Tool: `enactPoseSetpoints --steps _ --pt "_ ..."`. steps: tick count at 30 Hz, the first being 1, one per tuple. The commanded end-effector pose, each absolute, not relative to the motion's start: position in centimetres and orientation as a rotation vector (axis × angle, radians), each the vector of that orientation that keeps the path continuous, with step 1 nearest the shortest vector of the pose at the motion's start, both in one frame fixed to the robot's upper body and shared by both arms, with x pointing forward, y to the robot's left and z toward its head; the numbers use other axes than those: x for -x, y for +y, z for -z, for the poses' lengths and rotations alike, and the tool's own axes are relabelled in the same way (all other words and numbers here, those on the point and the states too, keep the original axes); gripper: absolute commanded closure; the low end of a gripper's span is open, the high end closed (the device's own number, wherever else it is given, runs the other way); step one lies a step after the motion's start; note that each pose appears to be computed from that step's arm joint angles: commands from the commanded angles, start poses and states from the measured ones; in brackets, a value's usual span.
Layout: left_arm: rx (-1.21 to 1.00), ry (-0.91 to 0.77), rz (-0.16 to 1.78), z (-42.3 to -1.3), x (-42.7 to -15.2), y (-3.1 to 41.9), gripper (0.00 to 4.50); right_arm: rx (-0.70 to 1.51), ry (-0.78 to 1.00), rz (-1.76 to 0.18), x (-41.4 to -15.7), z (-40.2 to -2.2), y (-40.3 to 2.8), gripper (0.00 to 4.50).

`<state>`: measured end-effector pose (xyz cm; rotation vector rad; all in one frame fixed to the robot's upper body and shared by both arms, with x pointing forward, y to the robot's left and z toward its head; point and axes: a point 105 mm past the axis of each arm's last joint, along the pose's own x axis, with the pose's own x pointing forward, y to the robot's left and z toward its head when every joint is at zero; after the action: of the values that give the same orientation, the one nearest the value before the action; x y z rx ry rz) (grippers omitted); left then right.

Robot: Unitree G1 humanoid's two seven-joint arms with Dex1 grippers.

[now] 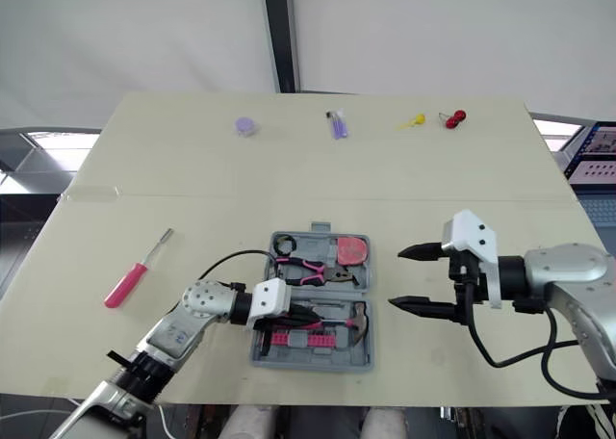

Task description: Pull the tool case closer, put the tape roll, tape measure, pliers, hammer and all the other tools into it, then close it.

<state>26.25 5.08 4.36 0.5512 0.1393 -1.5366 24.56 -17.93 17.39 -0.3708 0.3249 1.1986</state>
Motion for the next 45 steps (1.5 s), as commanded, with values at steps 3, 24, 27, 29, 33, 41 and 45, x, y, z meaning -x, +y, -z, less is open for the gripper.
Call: enactPoseSetpoints --steps 3,24,27,29,33,41,45 --pt "-0.603 0.321 1.541 -0.4 -25.5 6.1 4.43 0.417 0.29 -1.188 -24.7 -18.6 -18.3 0.0" --pt "-0.422 0.278 1.496 -2.8 -26.2 5.4 4.2 0.404 0.285 -1.18 -25.1 -18.8 -18.5 0.0" --pt "-0.263 0.212 1.464 -7.0 -26.6 5.7 3.14 0.373 0.279 -1.162 -25.3 -18.6 -18.8 0.0" --pt "-0.192 0.185 1.445 -9.8 -26.4 6.5 2.09 0.348 0.273 -1.147 -25.5 -18.5 -19.0 0.0" --pt "-0.137 0.178 1.326 -13.7 -26.7 9.3 0.04 0.306 0.278 -1.089 -26.0 -18.1 -20.2 0.0" --pt "-0.262 0.28 0.669 -13.4 -28.7 25.6 0.04 0.197 0.259 -0.775 -28.5 -15.0 -26.1 0.0" --pt "-0.247 0.231 0.359 -14.1 -28.0 32.6 0.04 0.148 0.246 -0.621 -29.1 -13.6 -29.2 0.0"
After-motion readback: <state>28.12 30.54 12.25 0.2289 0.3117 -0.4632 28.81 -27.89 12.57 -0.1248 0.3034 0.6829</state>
